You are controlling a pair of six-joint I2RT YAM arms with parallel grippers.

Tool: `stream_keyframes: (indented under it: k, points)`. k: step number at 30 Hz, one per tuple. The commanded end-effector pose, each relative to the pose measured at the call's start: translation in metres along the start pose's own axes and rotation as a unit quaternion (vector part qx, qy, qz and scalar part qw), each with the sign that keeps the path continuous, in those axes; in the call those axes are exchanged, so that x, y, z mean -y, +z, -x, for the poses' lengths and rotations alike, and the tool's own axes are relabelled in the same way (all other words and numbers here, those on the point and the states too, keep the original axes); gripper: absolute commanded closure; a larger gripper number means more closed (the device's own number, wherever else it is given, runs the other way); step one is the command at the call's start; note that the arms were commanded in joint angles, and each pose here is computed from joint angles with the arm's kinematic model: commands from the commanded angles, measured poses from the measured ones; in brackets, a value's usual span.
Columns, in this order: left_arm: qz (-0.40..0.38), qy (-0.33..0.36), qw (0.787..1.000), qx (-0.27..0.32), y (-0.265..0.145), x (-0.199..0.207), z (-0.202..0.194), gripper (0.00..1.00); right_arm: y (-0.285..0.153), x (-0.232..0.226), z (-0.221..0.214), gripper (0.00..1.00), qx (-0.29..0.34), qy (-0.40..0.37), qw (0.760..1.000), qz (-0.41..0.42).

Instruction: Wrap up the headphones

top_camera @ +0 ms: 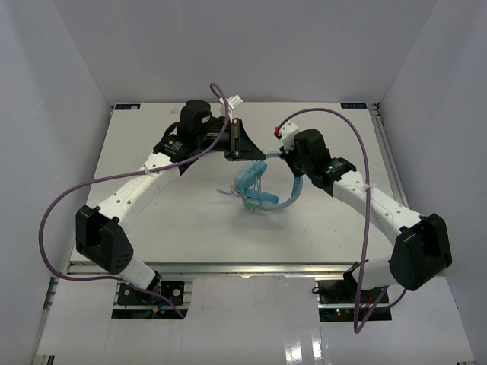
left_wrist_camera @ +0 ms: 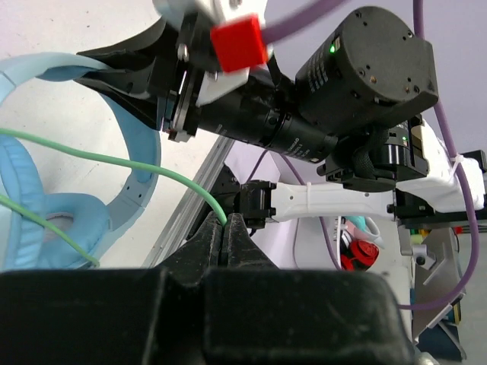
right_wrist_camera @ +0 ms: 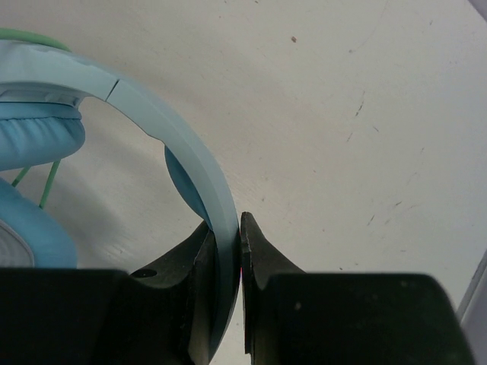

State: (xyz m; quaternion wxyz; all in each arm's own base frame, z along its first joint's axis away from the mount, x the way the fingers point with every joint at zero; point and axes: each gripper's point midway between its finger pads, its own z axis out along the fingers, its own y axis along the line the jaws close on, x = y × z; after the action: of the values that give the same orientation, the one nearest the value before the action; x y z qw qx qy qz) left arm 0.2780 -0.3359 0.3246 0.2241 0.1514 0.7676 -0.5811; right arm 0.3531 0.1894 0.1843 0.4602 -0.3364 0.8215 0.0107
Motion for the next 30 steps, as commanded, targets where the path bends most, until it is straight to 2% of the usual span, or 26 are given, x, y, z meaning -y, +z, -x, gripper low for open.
stream_keyframes:
  k: [1, 7, 15, 20, 30]
  points:
    - [-0.035, 0.040, 0.998, 0.026, -0.009, 0.045, 0.009, 1.00, 0.002, 0.024, 0.035, 0.92, 0.052, 0.124, 0.991, -0.020]
    - [-0.014, 0.039, 0.998, 0.046, -0.014, 0.044, 0.003, 1.00, 0.007, 0.040, 0.026, 0.92, 0.045, 0.212, 0.976, -0.022]
    - [0.010, 0.032, 0.999, 0.040, 0.013, 0.022, -0.017, 1.00, 0.019, 0.051, 0.009, 0.92, 0.026, 0.336, 0.940, -0.046]
    - [0.017, 0.032, 0.999, 0.030, 0.029, 0.014, -0.032, 1.00, 0.022, 0.056, 0.015, 0.92, 0.039, 0.375, 0.926, -0.028]
    - [0.075, 0.039, 0.996, 0.016, 0.044, -0.030, -0.060, 1.00, 0.021, 0.058, 0.022, 0.92, 0.060, 0.392, 0.918, -0.020]
